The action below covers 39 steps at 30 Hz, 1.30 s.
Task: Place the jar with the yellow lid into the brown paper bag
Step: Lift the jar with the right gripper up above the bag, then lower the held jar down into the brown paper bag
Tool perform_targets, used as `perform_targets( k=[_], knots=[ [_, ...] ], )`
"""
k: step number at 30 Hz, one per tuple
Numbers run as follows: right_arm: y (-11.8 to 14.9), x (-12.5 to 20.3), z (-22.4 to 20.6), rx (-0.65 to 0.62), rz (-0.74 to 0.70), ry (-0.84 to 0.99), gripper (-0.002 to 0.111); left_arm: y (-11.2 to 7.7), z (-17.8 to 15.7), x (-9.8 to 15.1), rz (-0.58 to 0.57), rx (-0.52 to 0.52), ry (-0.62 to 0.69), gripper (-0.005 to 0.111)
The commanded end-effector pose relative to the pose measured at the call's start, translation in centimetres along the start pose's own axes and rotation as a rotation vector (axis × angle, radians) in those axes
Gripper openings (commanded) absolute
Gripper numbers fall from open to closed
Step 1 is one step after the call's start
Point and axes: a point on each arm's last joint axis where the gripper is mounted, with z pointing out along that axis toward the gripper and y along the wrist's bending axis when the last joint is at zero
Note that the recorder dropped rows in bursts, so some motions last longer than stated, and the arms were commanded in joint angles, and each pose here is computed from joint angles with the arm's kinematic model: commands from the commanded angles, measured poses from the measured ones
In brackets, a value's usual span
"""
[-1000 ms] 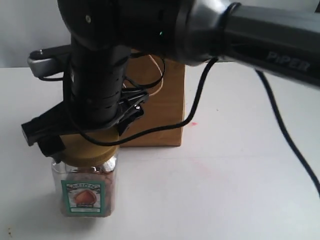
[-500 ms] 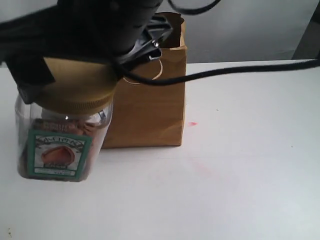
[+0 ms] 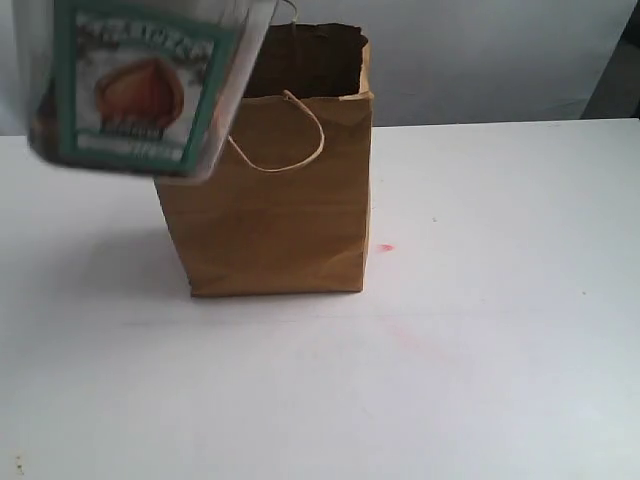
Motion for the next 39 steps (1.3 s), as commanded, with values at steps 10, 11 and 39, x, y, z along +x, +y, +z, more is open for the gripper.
perform_targets(
  k=[10,11,39],
  knots=[
    [-1.7,-4.2,-0.9,0.265,-0.281,-0.439,0.000,0.0,0.0,-0.1,-0.007,0.005,-0.003,0.001],
    [-1.8,-4.3,-0.5,0.290,-0.301,-0.440,0.000,0.0,0.0,-0.1,-0.007,0.005,-0.003,0.001],
    [-4.0,-1.8,12.3,0.446,-0.422,-0.222,0.000,0.0,0.0,-0.1,-0.007,0.005,-0.003,0.001]
  ],
)
